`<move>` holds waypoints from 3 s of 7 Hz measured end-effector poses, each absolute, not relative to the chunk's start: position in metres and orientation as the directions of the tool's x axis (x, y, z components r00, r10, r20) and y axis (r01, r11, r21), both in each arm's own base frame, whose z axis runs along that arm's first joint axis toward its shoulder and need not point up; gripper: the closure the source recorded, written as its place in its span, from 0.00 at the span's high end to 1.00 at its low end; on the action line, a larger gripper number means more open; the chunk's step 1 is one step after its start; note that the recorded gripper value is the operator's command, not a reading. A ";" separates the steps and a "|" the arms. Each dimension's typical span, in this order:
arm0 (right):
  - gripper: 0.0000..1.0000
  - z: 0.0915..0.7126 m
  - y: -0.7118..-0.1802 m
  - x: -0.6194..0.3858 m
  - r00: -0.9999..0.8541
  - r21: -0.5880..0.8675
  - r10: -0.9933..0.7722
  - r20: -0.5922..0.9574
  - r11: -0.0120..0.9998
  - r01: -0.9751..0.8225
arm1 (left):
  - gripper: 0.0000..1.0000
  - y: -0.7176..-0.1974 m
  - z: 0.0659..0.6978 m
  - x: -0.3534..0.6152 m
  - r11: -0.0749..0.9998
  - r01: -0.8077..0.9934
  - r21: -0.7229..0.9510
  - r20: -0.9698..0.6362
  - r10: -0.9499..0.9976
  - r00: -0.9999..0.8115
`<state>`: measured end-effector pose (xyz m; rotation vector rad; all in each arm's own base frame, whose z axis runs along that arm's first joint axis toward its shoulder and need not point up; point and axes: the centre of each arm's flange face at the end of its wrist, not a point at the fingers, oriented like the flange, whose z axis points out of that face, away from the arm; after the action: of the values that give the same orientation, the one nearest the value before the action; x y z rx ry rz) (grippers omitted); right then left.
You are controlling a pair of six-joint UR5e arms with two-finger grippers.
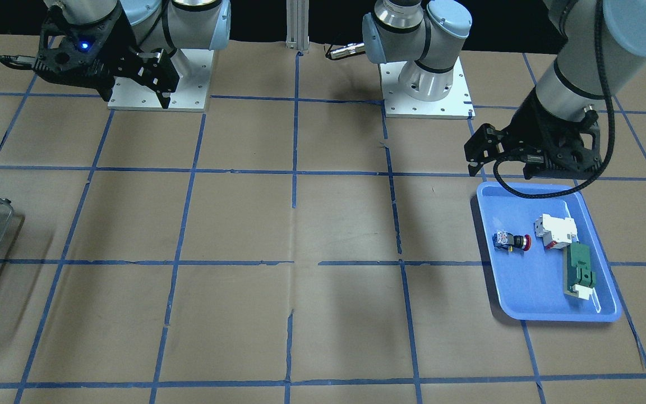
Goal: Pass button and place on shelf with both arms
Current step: 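Lower the left gripper into the blue tray toward the red push-button, then grasp the red push-button with the left gripper while the right arm rises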
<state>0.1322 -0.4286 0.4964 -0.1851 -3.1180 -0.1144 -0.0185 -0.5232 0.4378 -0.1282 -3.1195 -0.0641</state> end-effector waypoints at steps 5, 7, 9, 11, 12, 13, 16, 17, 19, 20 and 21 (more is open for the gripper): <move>1.00 0.498 -0.430 0.132 -0.993 0.065 0.115 0.018 0.991 0.116 | 1.00 -0.501 0.323 0.113 0.813 0.582 -0.020 -0.010 0.581 -0.814; 1.00 0.499 -0.432 0.133 -0.995 0.048 0.099 0.011 0.994 0.099 | 1.00 -0.504 0.296 0.134 0.506 0.863 -0.010 0.004 0.863 -0.506; 1.00 0.498 -0.438 0.134 -1.000 0.027 -0.014 -0.007 1.000 -0.014 | 1.00 -0.517 0.264 0.144 0.144 0.990 -0.007 0.008 0.990 -0.144; 1.00 0.500 -0.444 0.139 -0.994 -0.017 -0.098 -0.052 0.995 -0.097 | 1.00 -0.529 0.229 0.152 -0.128 0.992 -0.011 0.006 0.992 0.128; 0.97 0.500 -0.445 0.140 -0.990 -0.026 -0.130 -0.060 0.991 -0.128 | 1.00 -0.533 0.214 0.153 -0.180 0.983 -0.022 0.016 0.983 0.181; 0.98 0.500 -0.445 0.140 -0.976 -0.033 -0.206 -0.066 0.978 -0.204 | 1.00 -0.534 0.203 0.154 -0.195 0.980 -0.034 0.027 0.980 0.196; 0.98 0.493 -0.454 0.139 -0.807 -0.132 -0.564 -0.174 0.826 -0.548 | 0.99 -0.531 0.181 0.150 -0.141 0.988 -0.059 0.064 0.987 0.145; 0.97 0.478 -0.462 0.129 -0.740 -0.190 -0.624 -0.250 0.781 -0.595 | 0.82 -0.525 0.174 0.147 -0.117 0.991 -0.061 0.072 0.990 0.122; 1.00 0.447 -0.470 0.092 -0.584 -0.337 -0.746 -0.320 0.666 -0.665 | 0.30 -0.521 0.170 0.144 -0.089 0.995 -0.042 0.057 0.994 0.091; 1.00 0.440 -0.469 0.087 -0.522 -0.407 -0.789 -0.325 0.615 -0.676 | 0.11 -0.522 0.170 0.145 -0.088 0.995 -0.037 0.051 0.995 0.090; 1.00 0.441 -0.466 0.087 -0.494 -0.445 -0.810 -0.316 0.587 -0.677 | 0.00 -0.523 0.173 0.146 -0.089 0.995 -0.034 0.043 0.995 0.090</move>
<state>0.0869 -0.4656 0.4413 1.6419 -3.2231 0.4973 0.1456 -0.5233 0.1727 -2.2790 -2.0830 -0.0139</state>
